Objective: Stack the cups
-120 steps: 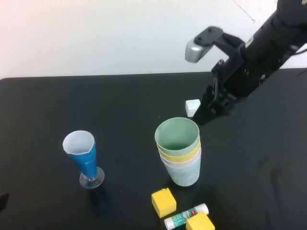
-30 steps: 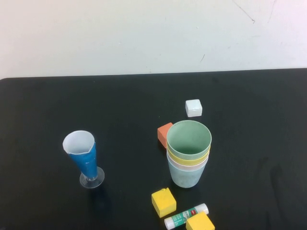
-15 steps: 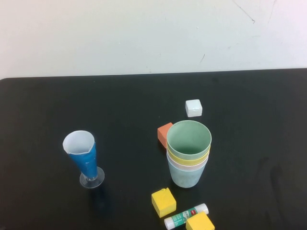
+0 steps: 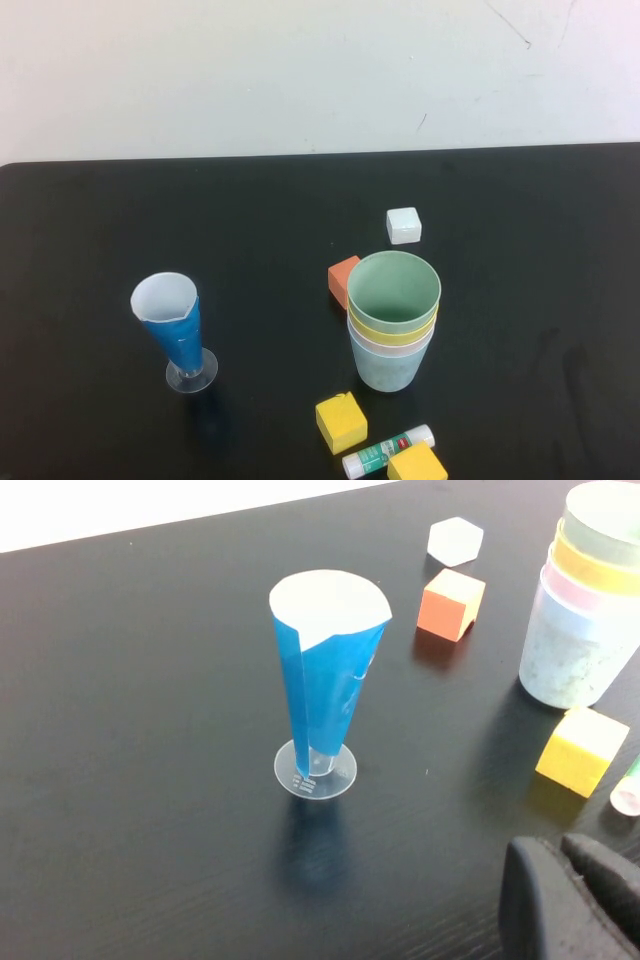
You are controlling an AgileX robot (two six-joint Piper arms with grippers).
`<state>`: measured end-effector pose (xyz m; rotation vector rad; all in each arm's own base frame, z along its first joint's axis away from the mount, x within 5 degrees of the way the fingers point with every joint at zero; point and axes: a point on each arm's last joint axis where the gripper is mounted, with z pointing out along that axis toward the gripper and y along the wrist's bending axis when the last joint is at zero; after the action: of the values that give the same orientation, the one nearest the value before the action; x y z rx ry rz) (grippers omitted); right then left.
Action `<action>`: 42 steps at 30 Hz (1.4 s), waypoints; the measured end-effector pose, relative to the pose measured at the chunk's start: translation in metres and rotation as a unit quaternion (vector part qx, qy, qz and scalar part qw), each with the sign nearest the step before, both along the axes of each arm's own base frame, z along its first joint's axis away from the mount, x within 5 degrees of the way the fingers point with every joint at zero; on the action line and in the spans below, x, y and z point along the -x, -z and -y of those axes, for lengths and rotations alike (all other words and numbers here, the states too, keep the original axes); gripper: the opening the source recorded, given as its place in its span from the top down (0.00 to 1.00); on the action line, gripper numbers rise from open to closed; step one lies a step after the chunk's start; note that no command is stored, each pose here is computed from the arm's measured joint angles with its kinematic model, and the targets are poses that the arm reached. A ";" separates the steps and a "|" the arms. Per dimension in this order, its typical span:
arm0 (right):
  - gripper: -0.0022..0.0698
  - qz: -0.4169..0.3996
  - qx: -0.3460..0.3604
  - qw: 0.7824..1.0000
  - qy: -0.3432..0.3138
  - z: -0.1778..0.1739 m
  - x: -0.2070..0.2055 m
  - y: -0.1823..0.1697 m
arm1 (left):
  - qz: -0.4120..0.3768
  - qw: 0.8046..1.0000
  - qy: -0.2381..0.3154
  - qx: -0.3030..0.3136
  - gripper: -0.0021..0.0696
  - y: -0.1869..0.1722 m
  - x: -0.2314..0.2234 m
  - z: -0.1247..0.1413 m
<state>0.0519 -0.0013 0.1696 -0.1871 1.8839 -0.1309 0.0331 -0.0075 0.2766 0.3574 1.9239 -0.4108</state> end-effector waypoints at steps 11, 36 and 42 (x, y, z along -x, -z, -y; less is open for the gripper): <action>0.97 0.000 -0.001 1.000 0.000 0.000 0.000 0.000 | 0.000 1.000 0.000 0.000 0.97 0.000 0.000 0.000; 0.97 0.000 0.002 1.000 -0.001 0.000 0.000 0.000 | 0.048 0.970 -0.224 0.076 0.97 0.096 -0.024 -0.004; 0.97 0.000 0.003 1.000 -0.001 0.000 0.000 0.000 | 0.030 0.970 -0.233 0.065 0.97 0.100 -0.020 -0.005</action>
<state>0.0519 -0.0013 0.1696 -0.1924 1.8842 -0.1348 0.0532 -0.0028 0.1762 -0.1683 1.8378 -0.2092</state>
